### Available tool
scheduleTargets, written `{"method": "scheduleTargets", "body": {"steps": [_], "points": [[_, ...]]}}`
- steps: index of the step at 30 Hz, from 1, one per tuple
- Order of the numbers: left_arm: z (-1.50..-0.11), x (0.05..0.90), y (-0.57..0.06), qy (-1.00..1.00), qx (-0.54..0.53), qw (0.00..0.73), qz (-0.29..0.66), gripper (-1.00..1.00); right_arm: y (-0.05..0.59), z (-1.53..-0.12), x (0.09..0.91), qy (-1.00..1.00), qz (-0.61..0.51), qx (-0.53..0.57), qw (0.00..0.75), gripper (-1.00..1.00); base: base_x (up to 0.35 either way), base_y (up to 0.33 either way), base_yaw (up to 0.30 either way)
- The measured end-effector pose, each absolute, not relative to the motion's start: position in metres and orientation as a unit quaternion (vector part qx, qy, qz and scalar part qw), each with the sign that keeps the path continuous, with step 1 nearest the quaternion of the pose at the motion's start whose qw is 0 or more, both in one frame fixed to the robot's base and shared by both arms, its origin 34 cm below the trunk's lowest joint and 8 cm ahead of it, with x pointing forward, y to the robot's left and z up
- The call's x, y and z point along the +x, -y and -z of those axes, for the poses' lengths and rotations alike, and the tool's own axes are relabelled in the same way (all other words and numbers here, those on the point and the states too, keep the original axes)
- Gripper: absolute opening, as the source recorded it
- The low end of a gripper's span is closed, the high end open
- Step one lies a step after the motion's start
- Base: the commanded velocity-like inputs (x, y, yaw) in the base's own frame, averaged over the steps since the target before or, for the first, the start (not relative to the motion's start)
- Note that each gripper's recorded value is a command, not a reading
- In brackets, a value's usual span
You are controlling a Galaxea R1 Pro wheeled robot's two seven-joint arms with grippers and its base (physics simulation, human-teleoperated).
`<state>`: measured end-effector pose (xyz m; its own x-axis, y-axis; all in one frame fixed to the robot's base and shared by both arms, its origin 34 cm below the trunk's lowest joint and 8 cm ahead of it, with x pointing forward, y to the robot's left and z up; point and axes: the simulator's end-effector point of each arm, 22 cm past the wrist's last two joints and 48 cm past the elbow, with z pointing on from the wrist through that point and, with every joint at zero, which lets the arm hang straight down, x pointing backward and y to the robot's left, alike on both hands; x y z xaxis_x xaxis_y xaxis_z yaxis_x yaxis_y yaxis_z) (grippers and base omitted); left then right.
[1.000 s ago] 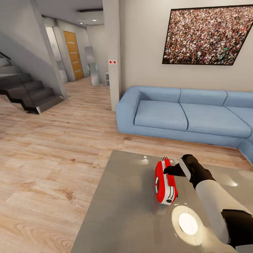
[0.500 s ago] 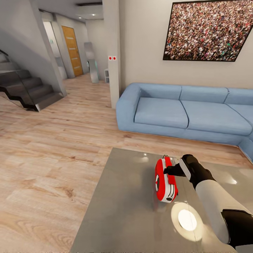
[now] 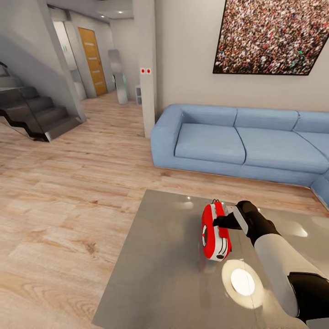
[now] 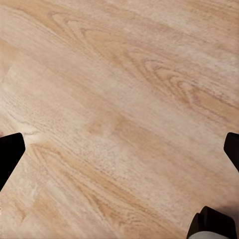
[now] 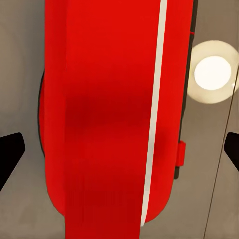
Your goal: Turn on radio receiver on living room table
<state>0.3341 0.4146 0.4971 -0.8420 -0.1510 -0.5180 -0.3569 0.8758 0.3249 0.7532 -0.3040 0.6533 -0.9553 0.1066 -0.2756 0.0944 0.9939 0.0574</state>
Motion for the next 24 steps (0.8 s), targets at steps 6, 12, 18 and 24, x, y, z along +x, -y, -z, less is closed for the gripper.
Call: {"method": "scheduleTargets", "body": {"steps": [6,12,18,24], "points": [[-0.4969,0.3339,-0.4145,-0.937,-0.135,0.246,-0.209,1.00,0.3045,-0.6529,0.7532,-0.989,-0.021,0.051,0.141,1.00,0.000,0.000,0.000],[-0.4969,0.3339,-0.4145,-0.937,-0.135,0.246,-0.209,1.00,0.3042,-0.6528,0.7534,-0.989,-0.021,0.051,0.141,1.00,0.000,0.000,0.000],[-0.4969,0.3338,-0.4145,-0.937,-0.135,0.246,-0.209,1.00,0.3046,-0.6527,0.7532,-0.989,-0.020,0.050,0.141,1.00,0.000,0.000,0.000],[-0.4969,0.3338,-0.4145,-0.937,-0.135,0.246,-0.209,1.00,0.3048,-0.6528,0.7533,-0.989,-0.020,0.050,0.141,1.00,0.000,0.000,0.000]]}}
